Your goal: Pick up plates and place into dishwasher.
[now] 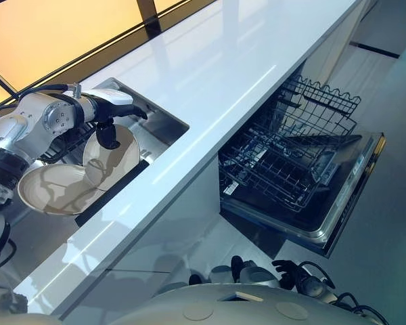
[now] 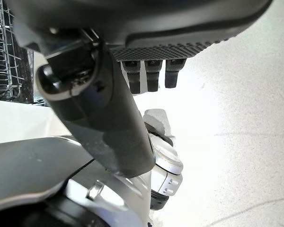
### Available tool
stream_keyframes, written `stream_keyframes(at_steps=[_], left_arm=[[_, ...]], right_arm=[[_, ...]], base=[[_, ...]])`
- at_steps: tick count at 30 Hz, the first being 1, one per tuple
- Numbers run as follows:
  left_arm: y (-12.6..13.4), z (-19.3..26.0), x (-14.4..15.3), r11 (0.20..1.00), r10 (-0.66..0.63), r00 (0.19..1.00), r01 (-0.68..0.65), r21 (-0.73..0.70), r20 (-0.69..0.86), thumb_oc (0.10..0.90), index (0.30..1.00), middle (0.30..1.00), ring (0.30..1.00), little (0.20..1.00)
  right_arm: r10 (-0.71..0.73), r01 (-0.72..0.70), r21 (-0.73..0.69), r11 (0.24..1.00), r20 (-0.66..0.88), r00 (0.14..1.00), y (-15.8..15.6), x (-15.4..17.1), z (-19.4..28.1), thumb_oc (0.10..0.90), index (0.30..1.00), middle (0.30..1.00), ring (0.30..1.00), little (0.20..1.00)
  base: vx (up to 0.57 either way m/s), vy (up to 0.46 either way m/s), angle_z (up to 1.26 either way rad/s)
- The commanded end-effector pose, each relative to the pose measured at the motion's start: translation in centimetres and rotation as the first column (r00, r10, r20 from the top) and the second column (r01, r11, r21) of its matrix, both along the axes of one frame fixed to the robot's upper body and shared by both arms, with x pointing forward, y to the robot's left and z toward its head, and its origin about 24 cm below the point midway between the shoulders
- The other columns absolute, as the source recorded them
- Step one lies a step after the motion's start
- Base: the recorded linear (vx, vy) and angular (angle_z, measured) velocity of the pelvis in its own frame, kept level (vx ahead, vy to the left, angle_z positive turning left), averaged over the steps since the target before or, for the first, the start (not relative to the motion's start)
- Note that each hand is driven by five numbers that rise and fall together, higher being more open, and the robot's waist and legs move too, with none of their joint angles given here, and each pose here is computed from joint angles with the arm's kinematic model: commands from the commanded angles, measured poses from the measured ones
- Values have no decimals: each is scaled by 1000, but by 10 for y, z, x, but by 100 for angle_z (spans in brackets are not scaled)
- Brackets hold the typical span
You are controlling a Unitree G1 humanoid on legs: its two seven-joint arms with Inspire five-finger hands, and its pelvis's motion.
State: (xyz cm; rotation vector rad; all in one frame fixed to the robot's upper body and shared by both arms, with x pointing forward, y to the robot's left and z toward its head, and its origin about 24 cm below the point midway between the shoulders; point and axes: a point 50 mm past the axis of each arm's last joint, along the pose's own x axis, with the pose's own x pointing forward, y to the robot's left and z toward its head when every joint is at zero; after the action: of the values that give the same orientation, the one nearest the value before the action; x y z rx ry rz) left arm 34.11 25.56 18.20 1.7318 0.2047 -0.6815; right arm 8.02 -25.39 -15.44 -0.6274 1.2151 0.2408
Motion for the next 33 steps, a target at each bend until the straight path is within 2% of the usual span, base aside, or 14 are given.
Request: stream_keyframes(at_steps=[1, 6, 7, 8, 10, 12, 20, 26, 30, 31, 33], left_arm=[[0, 91, 15, 997, 51, 970, -38, -62, 239, 800, 900, 900, 900, 900], [-8, 86, 17, 998, 33, 982, -24, -53, 188, 800, 900, 900, 900, 900], [-8, 82, 18, 999, 37, 987, -33, -25, 154, 638, 761, 761, 761, 738], [-8, 82, 18, 999, 35, 988, -33, -20, 150, 413, 568, 568, 568, 513], [-7, 79, 18, 998, 43, 993, -48, 38, 109, 224, 406, 406, 406, 324], [-6, 76, 18, 993, 51, 996, -59, 106, 75, 100, 300, 300, 300, 200], [-3, 86, 13, 952, 62, 997, -74, 296, 50, 100, 300, 300, 300, 200], [-6, 100, 9, 937, 23, 994, -60, 343, 109, 100, 300, 300, 300, 200], [-13, 113, 7, 930, -70, 972, -18, 368, 224, 100, 300, 300, 300, 200], [-16, 116, 7, 927, -104, 959, -3, 374, 265, 125, 321, 321, 321, 225], [-19, 123, 7, 924, -138, 935, 3, 382, 327, 100, 300, 300, 300, 200]], right_arm=[[41, -39, -32, 999, 78, 996, -13, 26, 11, 800, 900, 900, 900, 900], [33, -30, -36, 999, 87, 996, -13, 27, 11, 800, 900, 900, 900, 900], [38, -35, -37, 999, 89, 995, -12, 28, 12, 800, 900, 900, 900, 900], [38, -35, -37, 999, 90, 995, -12, 28, 12, 800, 900, 900, 900, 900], [40, -37, -35, 999, 92, 995, -12, 30, 12, 800, 900, 900, 900, 900], [39, -36, -35, 999, 92, 995, -12, 31, 12, 800, 900, 900, 900, 900], [41, -38, -44, 998, 84, 996, -12, 32, 12, 800, 900, 900, 900, 900], [42, -39, -40, 998, 84, 996, -12, 33, 12, 800, 900, 900, 900, 900], [48, -46, -38, 998, 81, 996, -10, 32, 11, 800, 900, 900, 900, 900], [51, -49, -37, 998, 80, 995, -10, 32, 11, 800, 900, 900, 900, 900], [58, -55, -37, 998, 90, 994, -9, 33, 11, 800, 900, 900, 900, 900]], base=[[0, 0, 0], [0, 0, 0], [0, 0, 0], [0, 0, 0], [0, 0, 0], [0, 0, 0], [-13, -3, -1], [0, 0, 0], [-11, -13, 4], [-11, -15, 4], [-6, -10, 6]])
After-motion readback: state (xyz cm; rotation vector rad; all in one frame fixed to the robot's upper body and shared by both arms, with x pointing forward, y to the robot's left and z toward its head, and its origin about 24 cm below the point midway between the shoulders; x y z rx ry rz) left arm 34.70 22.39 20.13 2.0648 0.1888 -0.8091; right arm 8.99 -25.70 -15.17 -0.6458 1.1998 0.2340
